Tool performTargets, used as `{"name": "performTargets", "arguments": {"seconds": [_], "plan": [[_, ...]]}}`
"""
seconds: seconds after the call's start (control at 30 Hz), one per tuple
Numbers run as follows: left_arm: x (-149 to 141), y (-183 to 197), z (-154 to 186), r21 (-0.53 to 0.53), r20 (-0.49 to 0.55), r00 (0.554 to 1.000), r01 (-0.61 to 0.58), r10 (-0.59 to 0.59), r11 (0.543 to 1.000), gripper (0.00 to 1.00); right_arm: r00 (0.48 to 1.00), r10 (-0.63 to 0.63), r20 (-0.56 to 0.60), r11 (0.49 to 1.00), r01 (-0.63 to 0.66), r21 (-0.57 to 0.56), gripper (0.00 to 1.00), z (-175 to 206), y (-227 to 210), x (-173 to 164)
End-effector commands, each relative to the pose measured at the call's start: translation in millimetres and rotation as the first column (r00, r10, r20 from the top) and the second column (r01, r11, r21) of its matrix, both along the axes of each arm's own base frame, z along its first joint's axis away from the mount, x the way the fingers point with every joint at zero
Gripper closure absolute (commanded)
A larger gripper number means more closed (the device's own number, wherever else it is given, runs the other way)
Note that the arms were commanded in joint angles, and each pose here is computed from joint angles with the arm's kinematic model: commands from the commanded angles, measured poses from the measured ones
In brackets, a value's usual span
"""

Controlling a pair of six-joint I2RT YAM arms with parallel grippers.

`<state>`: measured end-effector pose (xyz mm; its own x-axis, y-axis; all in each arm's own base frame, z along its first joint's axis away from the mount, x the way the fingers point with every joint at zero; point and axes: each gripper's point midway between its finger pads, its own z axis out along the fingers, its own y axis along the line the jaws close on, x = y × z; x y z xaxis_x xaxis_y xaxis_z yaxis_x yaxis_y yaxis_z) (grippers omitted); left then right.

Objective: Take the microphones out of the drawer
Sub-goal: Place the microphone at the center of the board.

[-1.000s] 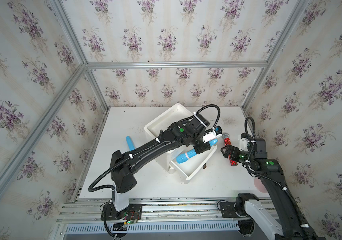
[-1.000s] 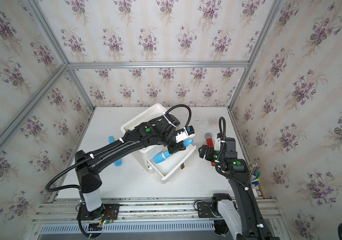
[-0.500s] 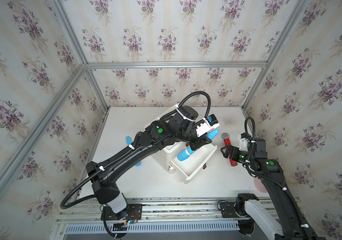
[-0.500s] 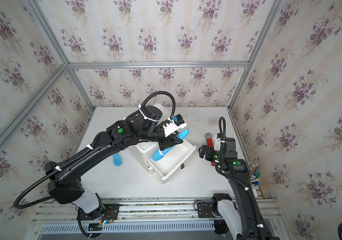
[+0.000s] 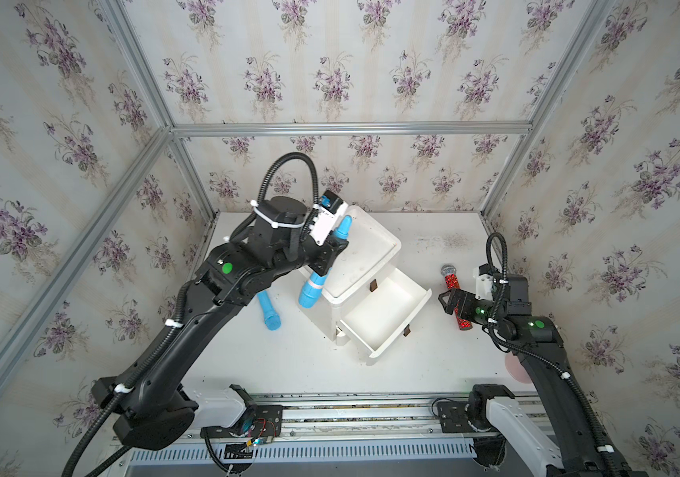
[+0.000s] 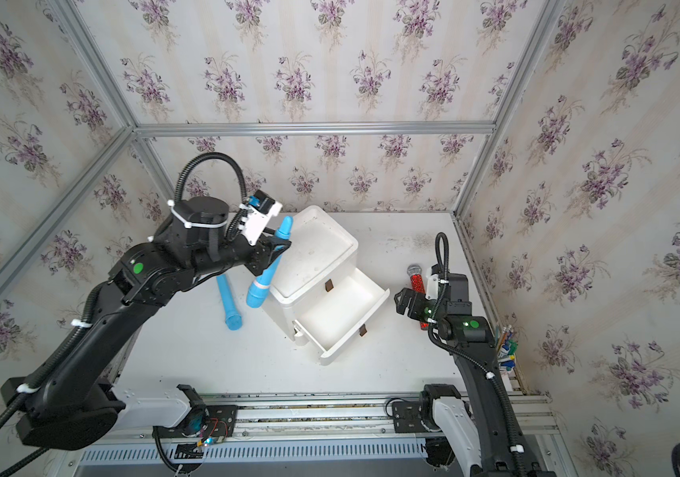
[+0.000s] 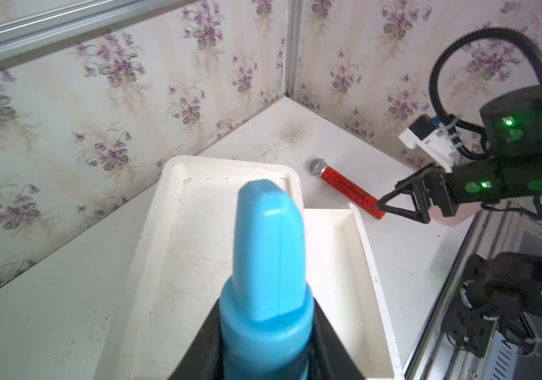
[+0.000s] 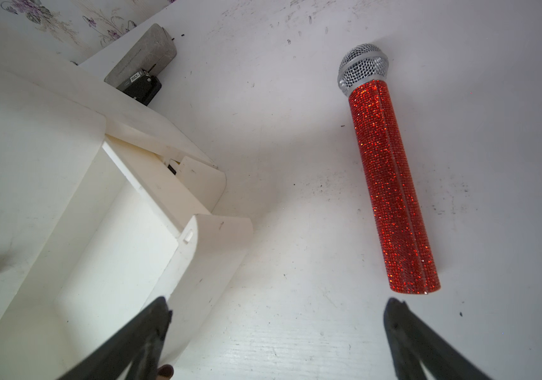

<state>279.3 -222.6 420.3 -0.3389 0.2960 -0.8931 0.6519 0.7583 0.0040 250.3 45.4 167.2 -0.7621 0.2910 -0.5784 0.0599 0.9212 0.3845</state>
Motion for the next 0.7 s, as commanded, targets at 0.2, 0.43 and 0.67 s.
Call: {"name": "performTargets", "arguments": {"seconds": [0.2, 0.43, 0.67], "plan": [[24.4, 90.1, -22.7, -0.081, -0.176, 0.947, -0.287, 0.270, 0.954, 0.83, 1.000, 0.007, 0.023, 1.000, -0.007, 0.011, 0.00, 4.6, 2.4, 3.5], [49.1, 137.4, -75.6, -0.041, -0.323, 0.852, -0.447, 0.412, 0.893, 0.84, 1.000, 0.013, 0.022, 1.000, -0.014, 0.015, 0.00, 4.3, 3.8, 3.8], [73.8, 181.6, -143.3, 0.037, -0.434, 0.738, -0.559, 0.517, 0.829, 0.85, 1.000, 0.017, 0.022, 1.000, -0.018, 0.018, 0.00, 4.1, 4.7, 3.0]]}}
